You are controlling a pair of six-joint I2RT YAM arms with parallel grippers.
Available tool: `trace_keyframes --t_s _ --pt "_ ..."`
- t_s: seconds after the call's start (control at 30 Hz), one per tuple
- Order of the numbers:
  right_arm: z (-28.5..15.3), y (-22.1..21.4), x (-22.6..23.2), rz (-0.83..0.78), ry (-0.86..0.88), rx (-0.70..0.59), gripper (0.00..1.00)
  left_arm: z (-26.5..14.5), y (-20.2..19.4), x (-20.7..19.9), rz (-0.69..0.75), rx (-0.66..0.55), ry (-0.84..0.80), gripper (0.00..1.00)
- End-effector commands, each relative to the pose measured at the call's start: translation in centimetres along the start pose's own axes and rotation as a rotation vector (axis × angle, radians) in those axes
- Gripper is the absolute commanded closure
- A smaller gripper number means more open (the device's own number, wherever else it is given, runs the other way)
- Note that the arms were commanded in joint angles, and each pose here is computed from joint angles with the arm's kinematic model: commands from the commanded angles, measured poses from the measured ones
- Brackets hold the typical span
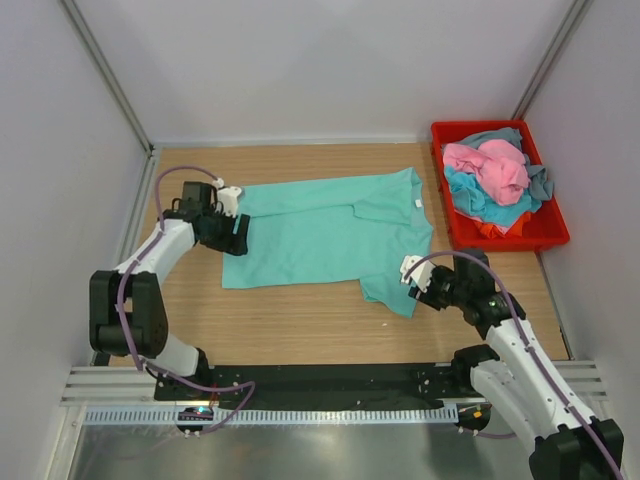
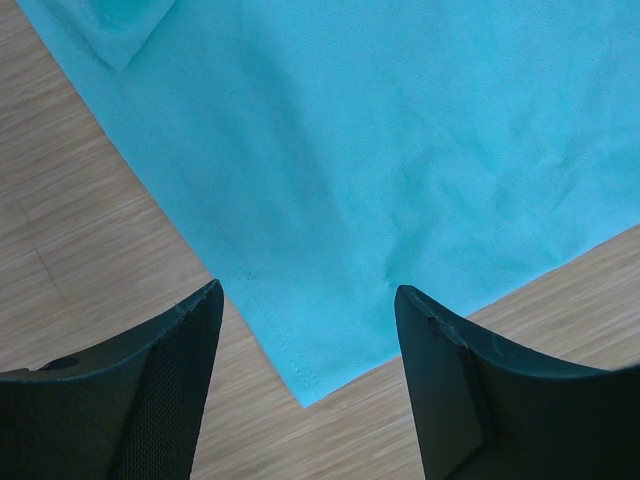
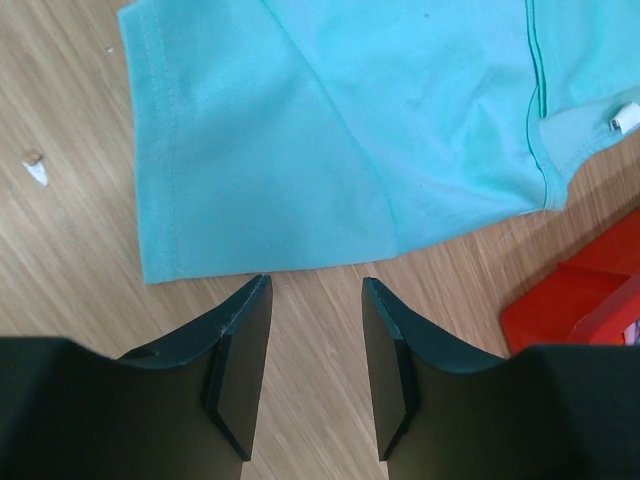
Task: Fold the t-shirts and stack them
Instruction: Fold the tshirt
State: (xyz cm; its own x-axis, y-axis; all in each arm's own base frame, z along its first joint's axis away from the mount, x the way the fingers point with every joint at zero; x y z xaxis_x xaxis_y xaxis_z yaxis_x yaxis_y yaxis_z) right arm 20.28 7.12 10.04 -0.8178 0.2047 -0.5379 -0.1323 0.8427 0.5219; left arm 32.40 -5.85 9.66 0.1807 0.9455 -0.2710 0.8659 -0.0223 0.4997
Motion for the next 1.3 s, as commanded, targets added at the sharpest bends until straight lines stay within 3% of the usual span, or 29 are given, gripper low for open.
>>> trace_keyframes --t_s 0.0,0.13,0.27,0.37,0.6,0.77,0.9,0.97,1.0,1.07,1.13,1.27 --pt "0.6 0.0 -2.2 -0.011 -0.113 -0.007 0.53 0.5 0.2 -0.5 -0.021 0.013 -0.042 0.3" --pt "0.8 1.0 -2.0 0.022 -0.079 -0.068 0.53 1.5 -0.7 -1.0 -0.043 0.07 -0.086 0.32" --pt "0.6 0.4 1.2 0.038 0.081 -0.042 0.53 1.6 -0.8 -1.2 -0.045 0.084 -0.096 0.32" --pt "0.9 -0.7 2.2 0.025 0.107 -0.002 0.52 1.4 -0.5 -1.2 -0.043 0.077 -0.093 0.32" --pt "2.8 -0.4 -4.0 0.033 -0.186 -0.024 0.52 1.9 -0.7 -1.5 -0.039 0.102 -0.109 0.32" --pt "2.6 0.3 -9.4 0.03 -0.386 -0.037 0.48 3.6 -2.8 -2.2 -0.052 0.196 -0.174 0.36" --pt "2.0 0.4 -14.2 0.189 -0.465 0.016 0.45 4.2 -3.8 -3.0 -0.056 0.256 -0.214 0.37" --pt "2.7 0.0 -14.2 0.29 -0.401 0.064 0.44 4.3 -3.9 -3.5 -0.054 0.274 -0.235 0.37" --pt "2.0 1.3 -16.6 0.305 -0.42 0.049 0.44 4.2 -3.6 -3.6 -0.051 0.266 -0.239 0.37" --pt "4.3 0.3 -15.8 0.433 -0.282 0.131 0.45 4.2 -3.1 -3.7 -0.045 0.251 -0.245 0.36" --pt "6.2 0.3 -17.8 0.541 -0.203 0.17 0.49 4.3 -2.5 -3.9 -0.045 0.229 -0.254 0.36" --pt "10.2 0.0 -19.0 0.697 -0.127 0.131 0.52 4.6 -2.2 -4.3 -0.062 0.229 -0.267 0.36"
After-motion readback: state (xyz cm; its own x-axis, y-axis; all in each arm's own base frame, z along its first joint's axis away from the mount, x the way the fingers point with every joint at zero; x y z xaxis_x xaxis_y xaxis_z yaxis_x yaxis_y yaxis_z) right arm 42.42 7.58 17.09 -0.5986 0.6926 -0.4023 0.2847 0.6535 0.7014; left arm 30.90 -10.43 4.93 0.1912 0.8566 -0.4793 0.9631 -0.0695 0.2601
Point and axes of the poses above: each gripper's point midway between its finger pads, its own z axis out along the fingers, its own x axis along the line the jaws close on, y = z × x, the point moved 2 cm from there along -z, back along the fingers, and after that the axes turned 15 degrees about -z, right-handed, at the moved point
